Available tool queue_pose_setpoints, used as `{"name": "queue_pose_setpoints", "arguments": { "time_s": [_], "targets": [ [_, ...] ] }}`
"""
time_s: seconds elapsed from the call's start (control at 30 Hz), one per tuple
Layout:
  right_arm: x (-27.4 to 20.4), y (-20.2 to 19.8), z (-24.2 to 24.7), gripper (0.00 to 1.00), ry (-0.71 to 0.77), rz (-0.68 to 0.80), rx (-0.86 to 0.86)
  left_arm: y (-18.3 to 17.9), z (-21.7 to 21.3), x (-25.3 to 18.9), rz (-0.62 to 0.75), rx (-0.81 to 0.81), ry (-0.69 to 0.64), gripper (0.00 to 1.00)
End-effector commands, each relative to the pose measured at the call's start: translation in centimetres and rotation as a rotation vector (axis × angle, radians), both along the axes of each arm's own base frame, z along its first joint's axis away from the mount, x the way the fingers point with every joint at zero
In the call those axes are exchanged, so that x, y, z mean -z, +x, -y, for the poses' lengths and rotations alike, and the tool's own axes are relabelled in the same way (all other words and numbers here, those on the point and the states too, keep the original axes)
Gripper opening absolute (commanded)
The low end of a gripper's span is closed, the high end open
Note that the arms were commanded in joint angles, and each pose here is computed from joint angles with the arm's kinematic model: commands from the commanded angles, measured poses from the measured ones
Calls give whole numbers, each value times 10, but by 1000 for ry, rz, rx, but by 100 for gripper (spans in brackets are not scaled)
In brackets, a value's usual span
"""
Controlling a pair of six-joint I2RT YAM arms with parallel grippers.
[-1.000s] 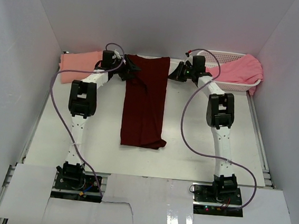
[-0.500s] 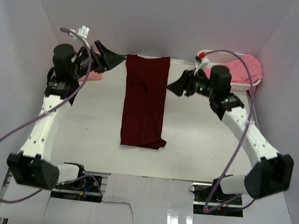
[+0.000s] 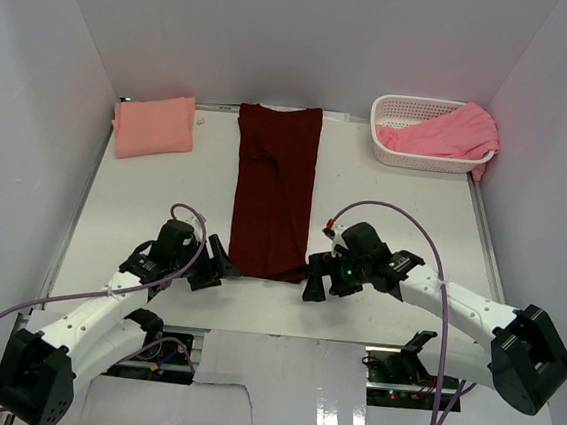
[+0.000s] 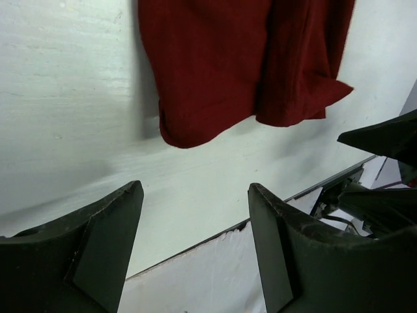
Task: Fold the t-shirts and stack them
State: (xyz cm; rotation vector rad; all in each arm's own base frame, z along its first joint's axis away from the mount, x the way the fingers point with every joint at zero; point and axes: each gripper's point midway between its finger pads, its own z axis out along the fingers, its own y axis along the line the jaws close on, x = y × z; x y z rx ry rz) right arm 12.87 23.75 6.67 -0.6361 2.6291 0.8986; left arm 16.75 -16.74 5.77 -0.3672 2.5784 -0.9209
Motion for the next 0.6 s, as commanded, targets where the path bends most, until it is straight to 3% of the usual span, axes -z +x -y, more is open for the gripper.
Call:
{"name": "queue_pose_setpoints", "arguments": {
  "time_s": [0.0, 0.27, 0.47, 0.57],
  "targets": [
    [-9, 16, -6, 96, 19, 55, 54, 15, 2, -16, 90, -43, -35, 76],
    [-2, 42, -19, 96, 14, 151, 30, 19, 3, -11, 76, -54, -26, 76],
    [-25, 71, -31, 96, 12, 354, -42, 34, 7, -17, 79, -61, -17, 78],
    [-51, 65, -38, 96, 90, 501, -117, 41, 8, -24, 92, -67, -13, 79]
  ]
}}
